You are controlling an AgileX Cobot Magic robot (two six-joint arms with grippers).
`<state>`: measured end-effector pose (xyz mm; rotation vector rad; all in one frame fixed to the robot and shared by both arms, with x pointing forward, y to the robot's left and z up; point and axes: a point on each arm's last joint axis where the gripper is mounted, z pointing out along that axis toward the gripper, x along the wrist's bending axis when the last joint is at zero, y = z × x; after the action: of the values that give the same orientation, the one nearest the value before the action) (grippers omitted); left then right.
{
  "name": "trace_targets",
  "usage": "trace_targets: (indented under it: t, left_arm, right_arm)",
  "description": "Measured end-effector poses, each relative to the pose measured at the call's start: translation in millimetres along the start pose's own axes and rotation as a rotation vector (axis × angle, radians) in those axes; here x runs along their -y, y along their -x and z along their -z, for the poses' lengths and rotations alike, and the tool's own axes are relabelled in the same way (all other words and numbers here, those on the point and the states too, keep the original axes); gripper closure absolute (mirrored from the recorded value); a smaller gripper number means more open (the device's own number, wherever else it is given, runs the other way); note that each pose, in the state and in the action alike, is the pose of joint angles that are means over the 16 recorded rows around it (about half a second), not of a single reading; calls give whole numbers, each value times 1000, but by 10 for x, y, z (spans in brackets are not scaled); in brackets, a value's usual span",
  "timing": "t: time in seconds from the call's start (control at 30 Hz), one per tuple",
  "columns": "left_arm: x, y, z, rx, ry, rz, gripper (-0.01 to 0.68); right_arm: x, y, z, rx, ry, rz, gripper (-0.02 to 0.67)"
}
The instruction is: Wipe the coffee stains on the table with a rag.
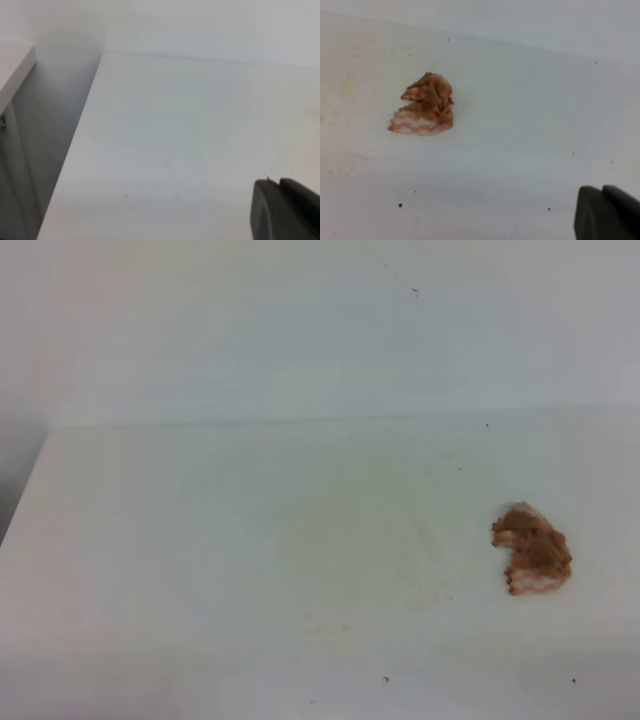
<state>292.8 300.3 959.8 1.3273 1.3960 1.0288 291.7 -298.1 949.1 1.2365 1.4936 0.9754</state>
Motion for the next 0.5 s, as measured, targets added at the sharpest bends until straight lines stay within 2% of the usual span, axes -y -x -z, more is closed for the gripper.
trace_targets:
  t: [0.5]
  left_arm:
    - [0,0,0,0,0,0,675]
  right_arm:
    - [-5,-13,0,-25,8,7,652]
